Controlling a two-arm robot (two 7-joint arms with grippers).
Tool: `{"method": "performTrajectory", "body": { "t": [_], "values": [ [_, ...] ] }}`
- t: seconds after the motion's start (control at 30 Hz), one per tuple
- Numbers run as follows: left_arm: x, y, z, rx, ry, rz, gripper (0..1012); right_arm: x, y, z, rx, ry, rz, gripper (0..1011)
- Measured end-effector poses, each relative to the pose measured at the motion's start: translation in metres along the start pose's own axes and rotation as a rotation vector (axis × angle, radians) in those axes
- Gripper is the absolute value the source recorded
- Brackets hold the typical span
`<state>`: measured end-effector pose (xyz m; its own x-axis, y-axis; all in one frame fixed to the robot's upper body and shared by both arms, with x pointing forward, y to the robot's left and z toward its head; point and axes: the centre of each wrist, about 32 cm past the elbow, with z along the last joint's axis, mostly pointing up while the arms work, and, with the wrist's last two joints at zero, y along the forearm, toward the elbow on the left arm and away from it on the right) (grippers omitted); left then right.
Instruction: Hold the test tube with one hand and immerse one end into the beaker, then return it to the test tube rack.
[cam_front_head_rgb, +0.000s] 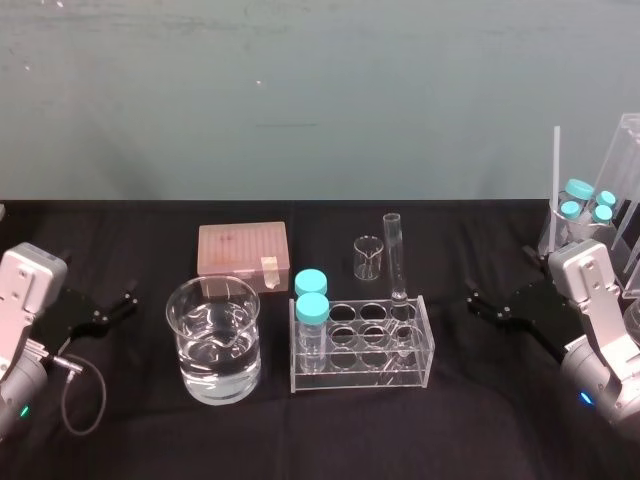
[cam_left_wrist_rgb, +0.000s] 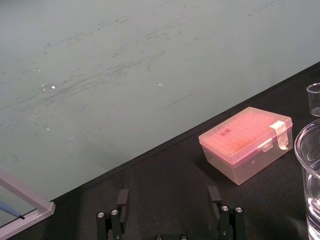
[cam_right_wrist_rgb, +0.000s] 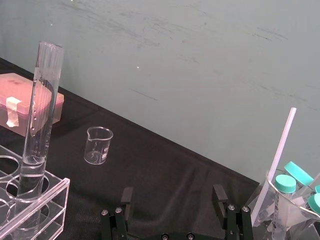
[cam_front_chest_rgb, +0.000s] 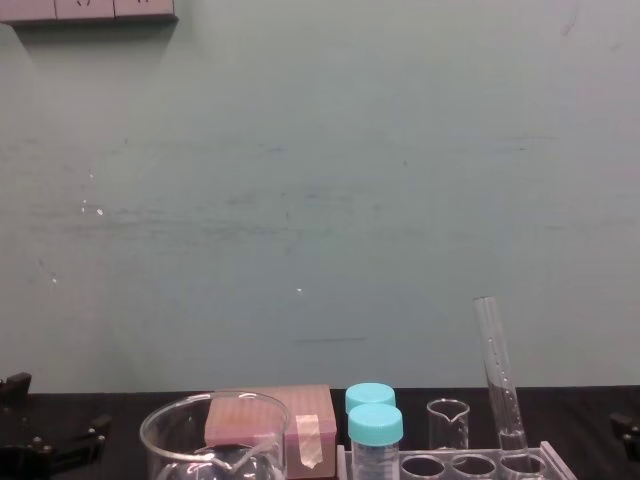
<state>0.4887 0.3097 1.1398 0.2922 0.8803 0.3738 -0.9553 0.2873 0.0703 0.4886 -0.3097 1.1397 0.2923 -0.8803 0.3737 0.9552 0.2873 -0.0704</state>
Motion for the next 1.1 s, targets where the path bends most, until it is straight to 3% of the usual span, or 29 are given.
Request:
{"method": "performTrajectory", "body": {
  "t": [0.87,1.1],
  "values": [
    [0.0000,0.000,0.000,0.000,0.000,0.000,1000,0.0001,0.000,0.000,0.000,0.000,0.000,1003],
    [0.0000,0.000,0.000,0.000,0.000,0.000,1000,0.0067,0.003,0.010,0.020,0.029,0.029,1003]
  ]
}}
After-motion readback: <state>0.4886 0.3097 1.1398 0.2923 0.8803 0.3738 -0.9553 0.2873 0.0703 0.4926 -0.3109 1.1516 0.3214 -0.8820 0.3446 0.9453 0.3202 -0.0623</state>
